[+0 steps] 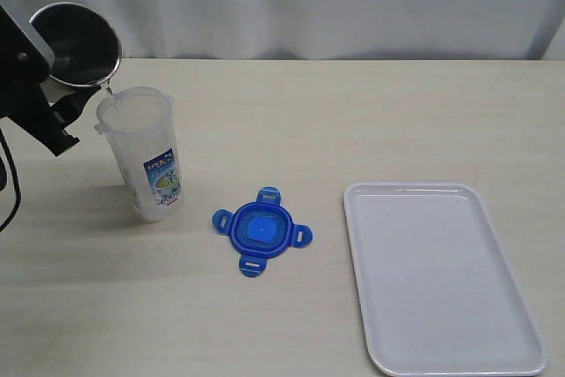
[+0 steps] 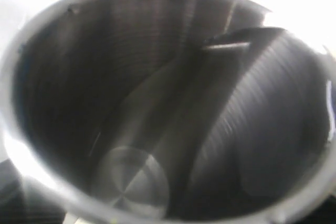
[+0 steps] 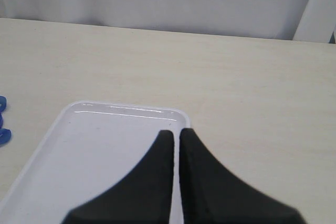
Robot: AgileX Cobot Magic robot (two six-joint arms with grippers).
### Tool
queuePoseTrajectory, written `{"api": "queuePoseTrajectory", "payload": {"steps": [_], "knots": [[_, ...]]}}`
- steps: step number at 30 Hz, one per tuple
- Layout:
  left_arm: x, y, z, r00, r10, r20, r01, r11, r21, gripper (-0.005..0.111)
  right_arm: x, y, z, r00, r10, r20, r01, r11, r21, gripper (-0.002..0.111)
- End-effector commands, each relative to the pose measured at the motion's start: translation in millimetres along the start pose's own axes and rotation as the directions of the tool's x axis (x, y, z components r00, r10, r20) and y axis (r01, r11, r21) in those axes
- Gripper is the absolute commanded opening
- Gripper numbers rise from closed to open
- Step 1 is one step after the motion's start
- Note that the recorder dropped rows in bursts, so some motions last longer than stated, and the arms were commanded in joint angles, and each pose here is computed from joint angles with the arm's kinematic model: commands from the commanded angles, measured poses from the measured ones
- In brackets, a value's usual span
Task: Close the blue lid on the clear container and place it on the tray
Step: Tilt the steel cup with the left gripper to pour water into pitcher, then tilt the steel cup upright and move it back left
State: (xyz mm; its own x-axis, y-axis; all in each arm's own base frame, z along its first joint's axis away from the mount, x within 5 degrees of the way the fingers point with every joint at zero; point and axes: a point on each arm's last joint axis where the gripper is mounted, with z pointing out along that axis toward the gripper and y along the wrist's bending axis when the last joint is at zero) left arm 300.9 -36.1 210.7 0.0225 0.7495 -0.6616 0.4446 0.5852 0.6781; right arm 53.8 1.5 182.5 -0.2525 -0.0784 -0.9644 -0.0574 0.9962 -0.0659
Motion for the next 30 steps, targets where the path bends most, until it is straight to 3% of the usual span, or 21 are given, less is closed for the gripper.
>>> {"api": "queuePoseTrajectory", "payload": {"steps": [1, 12, 17, 23, 30], "knots": [[-12.1, 9.6, -1.9, 0.996, 0.015, 0.086, -0.011, 0.999, -0.053, 0.000, 0.2, 0.0, -0.2, 1.000, -0.006, 0.005, 0.006, 1.000, 0.000, 0.004], [-12.1, 9.6, -1.9, 0.996, 0.006, 0.087, -0.001, 0.999, -0.052, 0.000, 0.2, 0.0, -0.2, 1.000, -0.006, 0.005, 0.006, 1.000, 0.000, 0.004], [-12.1, 9.6, -1.9, 0.995, -0.049, 0.089, 0.054, 0.997, -0.047, 0.000, 0.2, 0.0, -0.2, 1.000, -0.006, 0.005, 0.006, 1.000, 0.000, 0.004], [-12.1, 9.6, -1.9, 0.969, -0.227, 0.096, 0.230, 0.973, -0.030, 0.000, 0.2, 0.0, -0.2, 1.000, -0.006, 0.005, 0.006, 1.000, 0.000, 0.004], [-11.8, 11.8, -2.1, 0.892, -0.439, 0.109, 0.445, 0.895, -0.031, 0.000, 0.2, 0.0, -0.2, 1.000, -0.006, 0.005, 0.006, 1.000, 0.000, 0.004]]}}
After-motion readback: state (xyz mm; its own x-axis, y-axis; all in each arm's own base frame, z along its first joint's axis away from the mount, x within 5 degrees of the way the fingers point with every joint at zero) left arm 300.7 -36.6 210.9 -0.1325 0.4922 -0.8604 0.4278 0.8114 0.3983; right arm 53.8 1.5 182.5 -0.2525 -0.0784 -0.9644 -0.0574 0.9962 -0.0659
